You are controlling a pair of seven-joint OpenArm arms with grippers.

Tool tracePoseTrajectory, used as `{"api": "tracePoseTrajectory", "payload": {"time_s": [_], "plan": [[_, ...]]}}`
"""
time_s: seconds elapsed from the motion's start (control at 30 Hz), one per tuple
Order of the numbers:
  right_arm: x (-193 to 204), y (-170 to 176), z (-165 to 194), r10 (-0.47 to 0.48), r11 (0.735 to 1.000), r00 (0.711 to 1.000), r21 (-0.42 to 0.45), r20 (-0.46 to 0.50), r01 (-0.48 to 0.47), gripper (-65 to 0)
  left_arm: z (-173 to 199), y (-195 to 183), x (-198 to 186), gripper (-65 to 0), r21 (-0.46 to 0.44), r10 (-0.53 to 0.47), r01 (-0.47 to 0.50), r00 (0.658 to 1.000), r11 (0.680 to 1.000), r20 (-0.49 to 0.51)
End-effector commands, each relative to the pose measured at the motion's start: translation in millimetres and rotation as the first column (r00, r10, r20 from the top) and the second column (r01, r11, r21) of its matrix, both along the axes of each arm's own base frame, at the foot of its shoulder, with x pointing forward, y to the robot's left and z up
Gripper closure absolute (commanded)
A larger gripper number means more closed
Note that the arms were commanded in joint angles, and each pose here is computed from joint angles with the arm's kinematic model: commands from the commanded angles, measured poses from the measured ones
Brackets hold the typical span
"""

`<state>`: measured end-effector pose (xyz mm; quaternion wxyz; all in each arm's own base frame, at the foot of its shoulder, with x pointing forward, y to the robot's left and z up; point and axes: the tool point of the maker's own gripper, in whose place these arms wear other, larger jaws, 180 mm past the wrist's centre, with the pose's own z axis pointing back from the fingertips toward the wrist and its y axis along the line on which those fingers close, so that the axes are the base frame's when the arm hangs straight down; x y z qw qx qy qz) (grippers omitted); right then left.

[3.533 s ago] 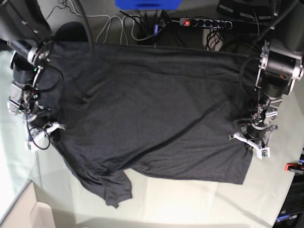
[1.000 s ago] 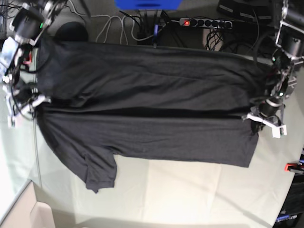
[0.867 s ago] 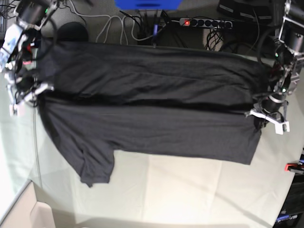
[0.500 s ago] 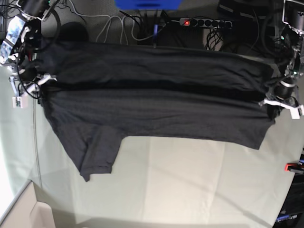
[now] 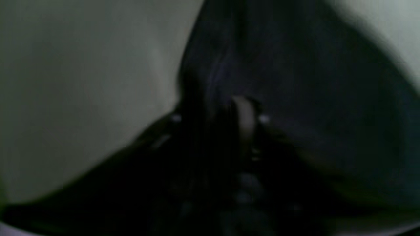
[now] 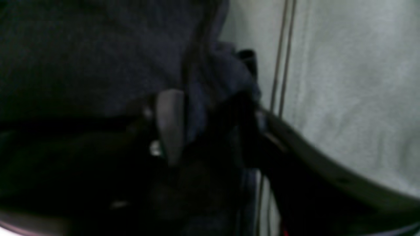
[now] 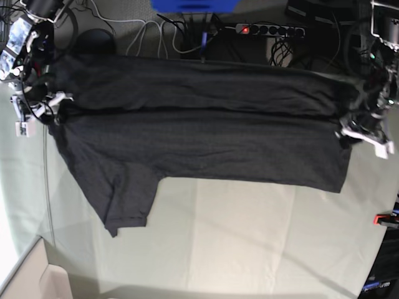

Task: Layout the t-shirt on the table in an organized manner, then fold the t-shirt properly
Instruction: 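Release and regrasp the folded shirt's edge with both grippers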

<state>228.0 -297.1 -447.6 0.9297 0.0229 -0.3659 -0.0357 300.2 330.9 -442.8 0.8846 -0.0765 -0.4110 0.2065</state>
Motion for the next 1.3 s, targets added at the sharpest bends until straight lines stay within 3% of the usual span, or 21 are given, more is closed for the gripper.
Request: {"api": "tracePoseTrajectory", "payload": {"time_s": [0.0,0.17,0.37,0.5,0.73,1.0,1.1,1.17,1.27], "plan": [[8,-8,13,-0.001,1.000,0.999,-0.022,0.046,0.002,-34.0,14,15,6,-28.3,0.014,0.036,-0.037,0.998,0.999,0.048],[13,-10,21,0.005,0.999,0.998,-0.038,0.064,-0.002,-39.8,50,38,13,-43.2,-0.019,0.151,-0.150,0.973,0.989,0.172],[27,-10,38,0.015,0.998,0.993,-0.060,0.115,-0.008,-39.9,84,43,52,-47.8,-0.024,0.163,-0.163,0.948,0.986,0.273],[44,-11,43,0.010,0.999,0.990,-0.053,0.142,-0.003,-39.9,77,24,89,-47.8,0.054,0.088,-0.105,0.965,0.993,0.247],[60,-19,48,0.007,0.999,0.987,-0.050,0.158,0.001,-40.0,19,3,119,-47.9,0.140,0.068,-0.076,0.996,0.987,0.066],[64,-27,52,0.006,0.998,0.987,-0.061,0.162,0.004,-39.9,-7,-15,127,-47.7,0.247,0.022,-0.035,0.998,0.968,0.057],[67,-28,55,0.005,0.998,0.985,-0.064,0.170,0.006,-39.9,-8,-15,127,-47.4,0.251,0.020,-0.033,0.998,0.967,0.053],[76,-28,62,0.006,0.998,0.981,-0.065,0.194,0.007,-40.0,-9,-15,126,-43.6,0.251,0.020,-0.032,0.998,0.967,0.052],[88,-32,73,0.014,0.997,0.975,-0.078,0.220,0.004,-40.0,-9,-14,125,-26.2,0.251,0.022,-0.034,0.998,0.967,0.051]]}}
